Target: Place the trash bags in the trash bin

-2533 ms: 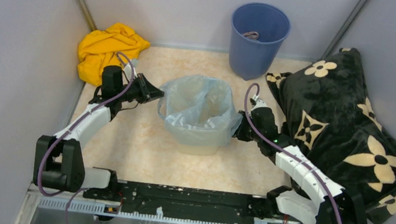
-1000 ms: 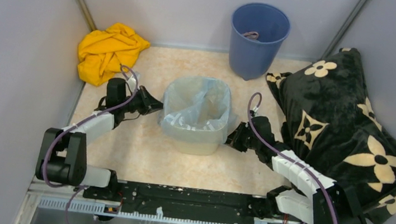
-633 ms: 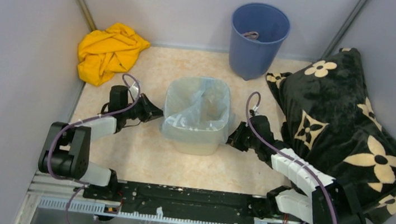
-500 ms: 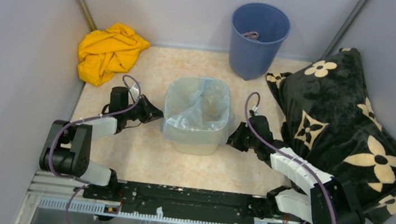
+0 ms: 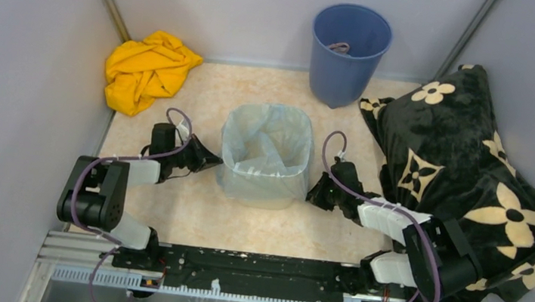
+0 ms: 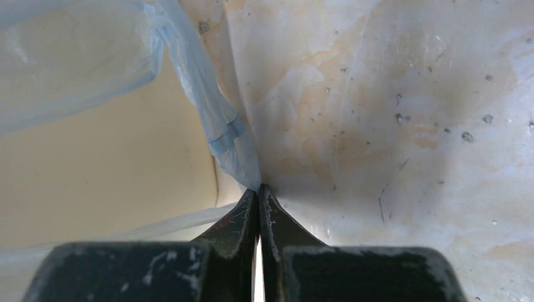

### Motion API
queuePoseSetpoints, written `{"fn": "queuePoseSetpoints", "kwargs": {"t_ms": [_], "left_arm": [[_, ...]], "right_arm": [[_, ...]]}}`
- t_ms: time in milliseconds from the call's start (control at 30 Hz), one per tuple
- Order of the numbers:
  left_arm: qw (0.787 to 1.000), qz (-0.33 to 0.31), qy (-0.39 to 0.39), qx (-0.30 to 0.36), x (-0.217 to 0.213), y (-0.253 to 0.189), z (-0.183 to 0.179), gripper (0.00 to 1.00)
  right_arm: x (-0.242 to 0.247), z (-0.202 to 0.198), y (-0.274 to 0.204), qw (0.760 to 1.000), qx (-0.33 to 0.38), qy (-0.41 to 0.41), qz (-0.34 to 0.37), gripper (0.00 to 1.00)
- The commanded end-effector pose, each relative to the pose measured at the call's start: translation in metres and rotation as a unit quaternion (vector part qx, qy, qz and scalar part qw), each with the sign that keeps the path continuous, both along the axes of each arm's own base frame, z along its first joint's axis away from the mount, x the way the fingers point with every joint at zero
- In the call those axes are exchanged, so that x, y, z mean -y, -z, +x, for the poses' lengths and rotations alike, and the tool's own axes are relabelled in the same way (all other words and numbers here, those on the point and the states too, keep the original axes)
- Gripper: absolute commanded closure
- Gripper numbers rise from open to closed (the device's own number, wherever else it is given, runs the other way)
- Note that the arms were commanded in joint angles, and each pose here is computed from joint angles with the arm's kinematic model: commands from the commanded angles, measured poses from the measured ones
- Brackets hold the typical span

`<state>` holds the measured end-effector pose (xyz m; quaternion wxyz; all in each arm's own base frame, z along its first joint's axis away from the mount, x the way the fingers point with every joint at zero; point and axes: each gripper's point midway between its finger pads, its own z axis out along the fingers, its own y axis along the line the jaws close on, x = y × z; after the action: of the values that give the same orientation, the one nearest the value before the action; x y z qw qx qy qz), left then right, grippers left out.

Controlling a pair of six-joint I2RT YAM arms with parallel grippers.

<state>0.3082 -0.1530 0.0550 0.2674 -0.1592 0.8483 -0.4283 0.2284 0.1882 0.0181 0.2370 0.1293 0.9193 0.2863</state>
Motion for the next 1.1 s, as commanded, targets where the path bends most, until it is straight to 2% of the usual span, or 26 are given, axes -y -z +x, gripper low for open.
{"fn": "queuePoseSetpoints", "kwargs": {"t_ms": [0, 467, 767, 900, 1033, 1067], "left_arm": [[1.0, 0.021, -0.008, -0.001, -0.007, 0.015, 0.0, 0.99], [1.0, 0.015, -0.001, -0.012, -0.003, 0.03, -0.008, 1.0], [0.999, 0.003, 0.039, 0.005, 0.038, 0.02, -0.008, 0.98], [0.999, -0.001, 0.05, 0.01, 0.046, 0.016, -0.009, 0.94], [0.998, 0.031, 0.046, 0.014, 0.04, 0.011, -0.003, 0.76], [0.998, 0.049, 0.039, 0.011, 0.035, 0.012, -0.001, 0.71]], "right_arm": [[0.003, 0.011, 0.004, 1.0, 0.023, 0.008, -0.005, 1.0], [0.005, 0.009, 0.019, 1.0, 0.014, 0.01, -0.008, 1.0], [0.002, 0.01, 0.019, 1.0, 0.014, 0.007, -0.001, 1.0], [0.006, 0.008, 0.016, 1.0, 0.017, 0.011, -0.007, 1.0], [0.008, 0.006, 0.01, 1.0, 0.022, 0.01, -0.009, 1.0], [0.009, 0.006, 0.008, 1.0, 0.024, 0.009, -0.012, 0.96]]}}
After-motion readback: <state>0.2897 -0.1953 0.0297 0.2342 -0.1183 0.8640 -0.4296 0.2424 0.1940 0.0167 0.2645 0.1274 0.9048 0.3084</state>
